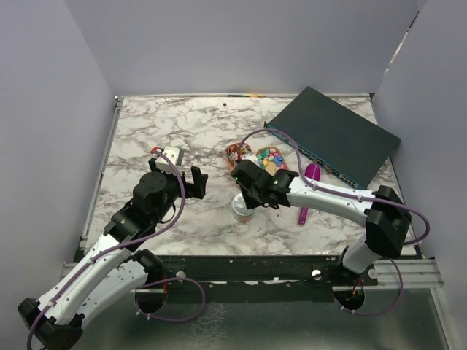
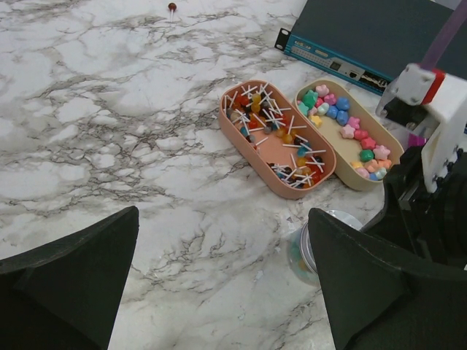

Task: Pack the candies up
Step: Screw the bottle lid onto the packing bottle.

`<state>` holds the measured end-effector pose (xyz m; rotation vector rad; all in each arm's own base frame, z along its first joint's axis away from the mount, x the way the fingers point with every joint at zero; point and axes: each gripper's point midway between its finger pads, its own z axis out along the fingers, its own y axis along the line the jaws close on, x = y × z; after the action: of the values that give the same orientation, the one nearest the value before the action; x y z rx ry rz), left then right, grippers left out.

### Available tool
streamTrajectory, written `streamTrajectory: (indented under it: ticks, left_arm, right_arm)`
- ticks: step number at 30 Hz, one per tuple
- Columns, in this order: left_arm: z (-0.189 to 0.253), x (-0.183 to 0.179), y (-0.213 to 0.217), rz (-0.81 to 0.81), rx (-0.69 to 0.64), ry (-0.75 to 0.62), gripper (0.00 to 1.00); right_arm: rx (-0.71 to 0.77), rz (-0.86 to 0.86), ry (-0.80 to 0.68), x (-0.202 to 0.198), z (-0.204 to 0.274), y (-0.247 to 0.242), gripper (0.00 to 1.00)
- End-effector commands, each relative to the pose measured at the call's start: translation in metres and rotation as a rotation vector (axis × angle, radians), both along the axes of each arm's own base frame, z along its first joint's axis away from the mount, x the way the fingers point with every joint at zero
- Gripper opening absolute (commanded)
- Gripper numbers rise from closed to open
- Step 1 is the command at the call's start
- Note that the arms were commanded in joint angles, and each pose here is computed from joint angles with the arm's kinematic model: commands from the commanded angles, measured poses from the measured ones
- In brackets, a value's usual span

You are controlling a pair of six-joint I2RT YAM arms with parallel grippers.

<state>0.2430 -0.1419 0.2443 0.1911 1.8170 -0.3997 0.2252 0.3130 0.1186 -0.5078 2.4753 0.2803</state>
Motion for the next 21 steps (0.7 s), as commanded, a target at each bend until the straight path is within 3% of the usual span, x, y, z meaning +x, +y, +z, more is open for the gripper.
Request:
streamTrajectory:
  ticks: [1,6,21]
  left_arm:
    - [-0.004,-0.001,-0.001,-0.010,0.002,0.010,0.99]
    - [-0.005,0.000,-0.002,-0.013,0.004,0.015,0.99]
    - [-0.007,0.000,-0.004,-0.016,0.007,0.020,0.99]
  right_arm:
    - [-0.091,-0.035,0.058,-0.008,-0.046,-0.024,0.03]
    - [-0.093,-0.028,0.117,-0.020,-0.067,-0.026,0.01]
    - [-0.034,-0.041,-0.062,0.024,0.005,-0.010,0.00]
